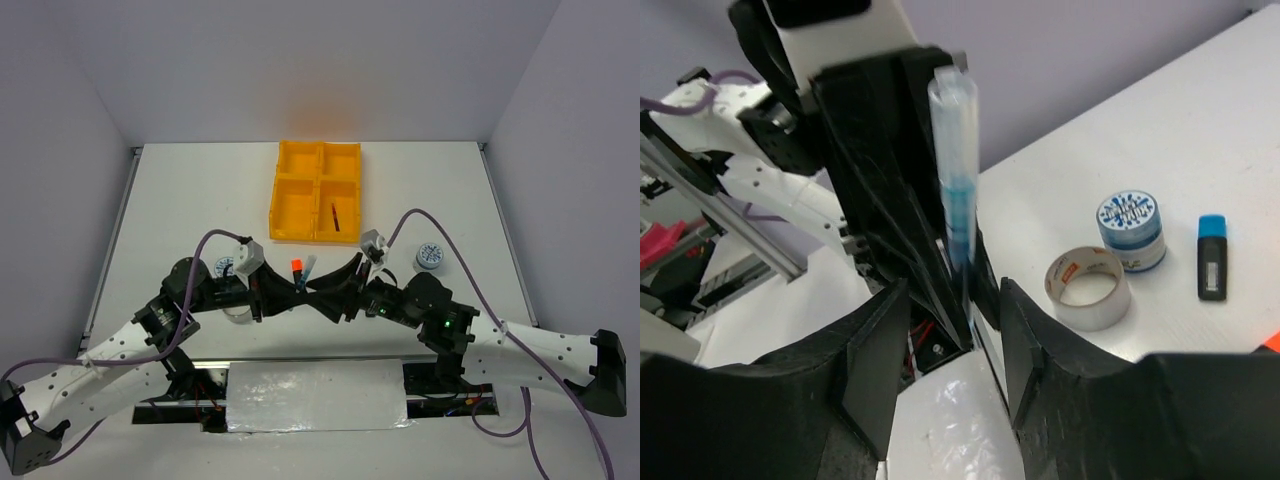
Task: Sort the stationery into containers
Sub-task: Close the pen cap on the pen, then place the pen in the storage box.
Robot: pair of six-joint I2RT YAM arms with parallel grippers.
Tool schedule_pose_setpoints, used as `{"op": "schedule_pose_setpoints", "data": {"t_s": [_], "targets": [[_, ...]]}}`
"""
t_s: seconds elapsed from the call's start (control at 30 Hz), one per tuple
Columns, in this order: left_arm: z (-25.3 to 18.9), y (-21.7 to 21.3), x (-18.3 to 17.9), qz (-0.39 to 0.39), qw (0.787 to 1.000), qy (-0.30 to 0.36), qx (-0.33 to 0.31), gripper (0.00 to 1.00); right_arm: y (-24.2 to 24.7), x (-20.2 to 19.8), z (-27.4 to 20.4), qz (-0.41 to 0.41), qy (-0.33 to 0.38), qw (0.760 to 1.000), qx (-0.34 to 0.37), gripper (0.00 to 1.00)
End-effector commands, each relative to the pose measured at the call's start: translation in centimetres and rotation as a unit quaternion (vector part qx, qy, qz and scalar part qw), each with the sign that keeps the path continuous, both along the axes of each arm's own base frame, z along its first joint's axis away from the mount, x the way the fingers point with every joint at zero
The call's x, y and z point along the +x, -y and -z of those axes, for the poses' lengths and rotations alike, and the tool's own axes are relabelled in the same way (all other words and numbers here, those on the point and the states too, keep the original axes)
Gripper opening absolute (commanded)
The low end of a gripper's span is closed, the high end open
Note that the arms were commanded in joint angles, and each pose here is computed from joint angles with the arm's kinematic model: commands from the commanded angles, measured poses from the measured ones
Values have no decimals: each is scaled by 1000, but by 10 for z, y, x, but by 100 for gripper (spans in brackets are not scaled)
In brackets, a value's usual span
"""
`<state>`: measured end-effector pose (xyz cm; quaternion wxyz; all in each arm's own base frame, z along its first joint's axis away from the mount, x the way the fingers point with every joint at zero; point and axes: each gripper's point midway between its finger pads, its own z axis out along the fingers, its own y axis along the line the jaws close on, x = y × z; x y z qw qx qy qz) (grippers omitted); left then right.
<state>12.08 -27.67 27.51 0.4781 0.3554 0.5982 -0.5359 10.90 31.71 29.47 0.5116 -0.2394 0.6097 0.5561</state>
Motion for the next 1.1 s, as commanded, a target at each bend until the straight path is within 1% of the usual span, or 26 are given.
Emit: {"op": "schedule_pose_setpoints", "data": {"t_s": [0.0,0.13,0.3,0.4,0.43,0.47,0.5,0.53,0.6,0.63,0.7,0.73,0.77,0.8,0.83,0.87,0.9,0.93,0.97,1.0,1.03,1.07], "targets": [[-13,4,-2,4,999,17,-28,0,0,-3,-43,-6,29,999,41,49],[-13,5,-7,8,999,19,-33,0,-1,1,-56,5,38,998,50,51],[-18,4,-10,11,999,21,-39,0,-8,9,-59,16,41,998,43,50],[-20,3,-11,10,999,22,-42,0,-13,10,-57,15,42,998,39,38],[-22,3,-9,4,999,21,-44,0,-13,11,-54,15,40,998,36,29],[-24,2,-9,0,999,22,-46,0,-14,11,-52,15,40,998,35,25],[-24,1,-6,-7,999,19,-46,0,-15,11,-51,15,40,999,35,22],[-28,0,-6,-11,998,19,-51,2,-15,11,-48,15,39,999,33,19],[-32,-1,-2,-24,998,17,-56,6,-16,11,-44,15,36,999,29,18],[-34,-1,-2,-25,998,14,-60,8,-17,12,-41,16,36,999,27,15],[-37,0,-1,-28,998,8,-63,12,-18,14,-38,18,36,999,22,6],[-40,0,0,-29,997,8,-66,21,-19,14,-39,18,37,999,21,0],[-40,0,0,-29,997,6,-67,28,-20,15,-36,18,37,999,16,0],[-44,-1,3,-39,997,2,-71,40,-21,16,-35,19,40,999,11,0],[-39,-1,8,-51,997,-10,-61,67,-20,26,-36,38,40,998,8,0],[-38,-3,12,-65,996,-17,-57,77,-18,34,-29,50,35,998,-10,0],[-40,-7,22,-100,993,-23,-57,88,-17,42,-27,58,32,998,-19,0],[-30,-11,28,-121,991,-41,-35,99,-17,53,-27,67,27,997,-26,0],[-25,-15,34,-144,988,-51,-21,99,-7,74,-22,89,20,995,-38,0],[-30,-20,40,-169,984,-60,-14,99,-4,81,-20,89,18,995,-44,0],[-23,-33,58,-233,970,-76,2,99,-1,94,-20,103,17,993,-51,0],[4,-45,59,-263,956,-112,60,99,10,113,-14,131,11,989,-68,0]]}}
